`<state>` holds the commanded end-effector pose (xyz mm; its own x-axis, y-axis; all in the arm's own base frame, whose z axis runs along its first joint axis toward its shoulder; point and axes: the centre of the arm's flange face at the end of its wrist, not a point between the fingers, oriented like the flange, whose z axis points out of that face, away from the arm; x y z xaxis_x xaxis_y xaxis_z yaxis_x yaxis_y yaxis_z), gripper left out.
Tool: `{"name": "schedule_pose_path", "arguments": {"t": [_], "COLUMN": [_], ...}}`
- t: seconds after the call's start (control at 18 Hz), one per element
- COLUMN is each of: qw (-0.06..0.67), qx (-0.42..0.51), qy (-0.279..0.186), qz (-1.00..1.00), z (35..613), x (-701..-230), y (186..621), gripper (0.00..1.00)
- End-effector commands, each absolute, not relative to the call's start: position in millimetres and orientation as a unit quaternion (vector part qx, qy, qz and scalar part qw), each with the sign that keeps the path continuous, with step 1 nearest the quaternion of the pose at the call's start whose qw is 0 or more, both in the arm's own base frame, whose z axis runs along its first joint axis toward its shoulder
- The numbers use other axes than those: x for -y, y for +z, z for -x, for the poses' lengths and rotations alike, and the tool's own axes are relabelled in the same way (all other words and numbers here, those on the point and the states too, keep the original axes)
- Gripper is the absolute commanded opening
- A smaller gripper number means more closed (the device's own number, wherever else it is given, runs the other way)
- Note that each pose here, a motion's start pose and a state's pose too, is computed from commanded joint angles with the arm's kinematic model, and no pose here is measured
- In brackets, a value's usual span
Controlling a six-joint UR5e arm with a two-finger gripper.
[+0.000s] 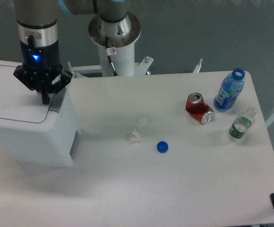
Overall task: Close the trash can
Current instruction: 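Hold the gripper pressed on the closed lid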
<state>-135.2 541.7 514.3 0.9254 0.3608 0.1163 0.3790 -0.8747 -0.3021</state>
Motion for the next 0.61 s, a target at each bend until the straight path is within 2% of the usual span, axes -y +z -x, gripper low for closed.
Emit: {"name": "schedule_pose_path", "arguments": {"t": [0.61], "qw": [0.162], "qx": [0.191], "qy": [-0.028], "qz": [0.968], "z": [135.3], "x": [-541.8], "y": [515.0], "gripper": [0.11]}}
